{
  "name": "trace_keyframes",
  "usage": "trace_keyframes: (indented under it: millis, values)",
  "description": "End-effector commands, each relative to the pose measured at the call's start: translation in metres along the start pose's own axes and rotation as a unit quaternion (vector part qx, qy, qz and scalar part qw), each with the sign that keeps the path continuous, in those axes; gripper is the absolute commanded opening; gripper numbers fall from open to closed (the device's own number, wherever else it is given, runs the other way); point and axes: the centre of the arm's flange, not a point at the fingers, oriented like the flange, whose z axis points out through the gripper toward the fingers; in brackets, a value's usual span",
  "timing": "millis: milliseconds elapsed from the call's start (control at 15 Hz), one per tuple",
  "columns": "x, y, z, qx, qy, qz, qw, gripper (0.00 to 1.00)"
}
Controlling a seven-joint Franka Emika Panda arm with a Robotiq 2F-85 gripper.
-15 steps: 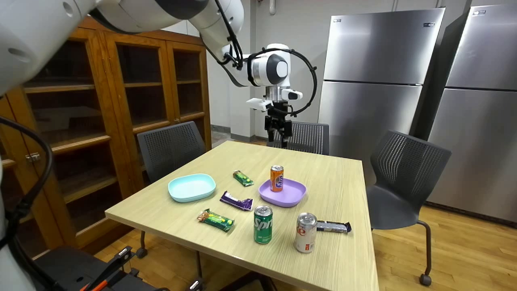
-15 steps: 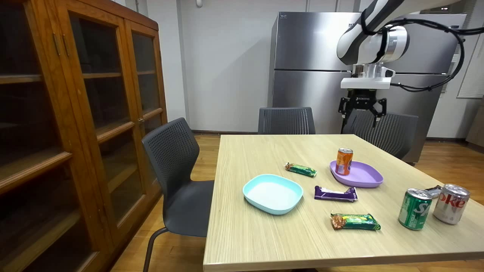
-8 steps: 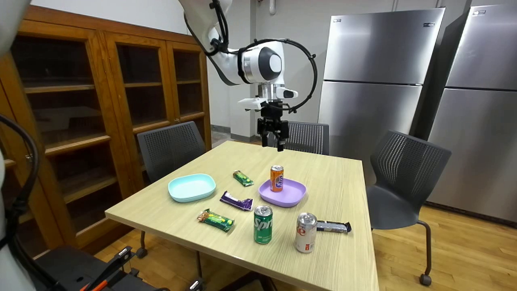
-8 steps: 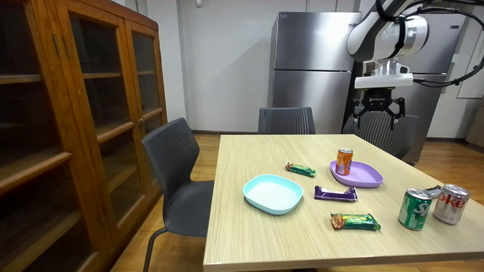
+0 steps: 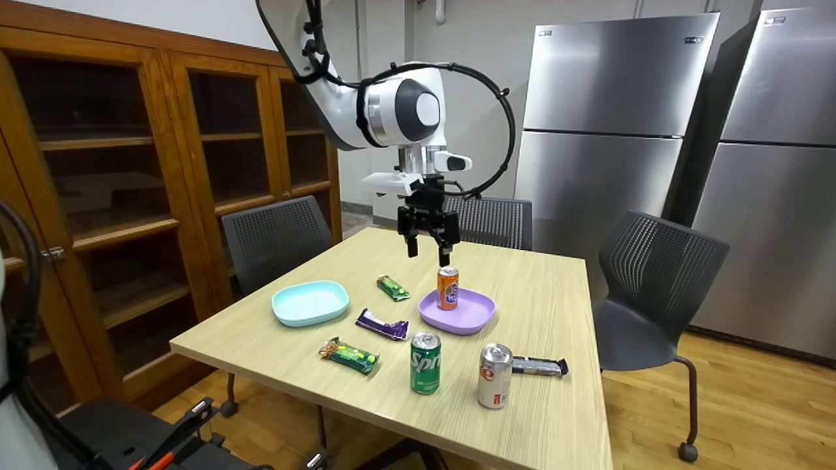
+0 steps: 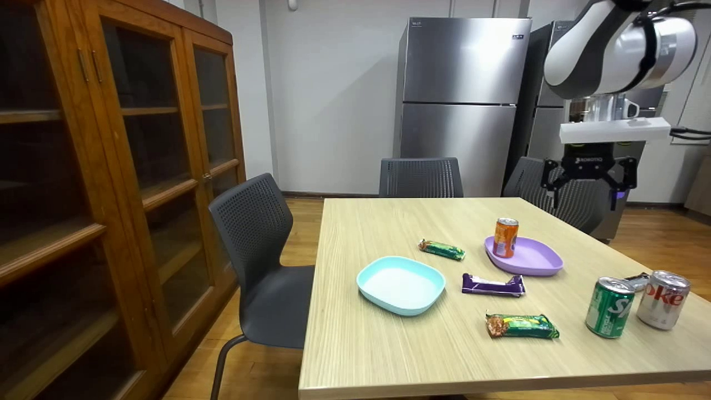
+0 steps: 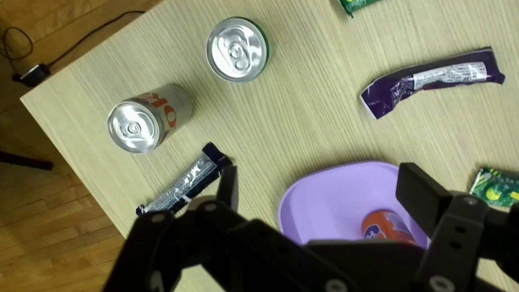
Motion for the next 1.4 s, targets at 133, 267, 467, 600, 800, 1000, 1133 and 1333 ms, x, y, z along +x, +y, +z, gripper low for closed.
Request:
trace_keyframes:
  millis: [133, 267, 467, 600, 800, 1000, 1133, 1333]
  values:
    - [-0.098, 0.052, 0.032, 0.019, 0.019, -0.041, 0.9988, 1.0]
    - [-0.118, 0.065, 0.047, 0.021, 0.016, -0.044, 0.9987, 1.0]
    - [-0.14, 0.081, 0.064, 0.016, 0.014, -0.047, 0.9987, 1.0]
    - [-0.147, 0.09, 0.071, 0.005, 0.012, -0.042, 0.999, 1.0]
    - [-0.133, 0.081, 0.08, 0.009, -0.004, -0.038, 0.9992, 1.0]
    - [-0.133, 0.079, 0.079, 0.009, -0.003, -0.04, 0.9992, 1.0]
    - [-0.133, 0.079, 0.08, 0.009, -0.003, -0.04, 0.9992, 1.0]
    - [-0.132, 0.075, 0.087, 0.008, -0.002, -0.047, 0.9989, 1.0]
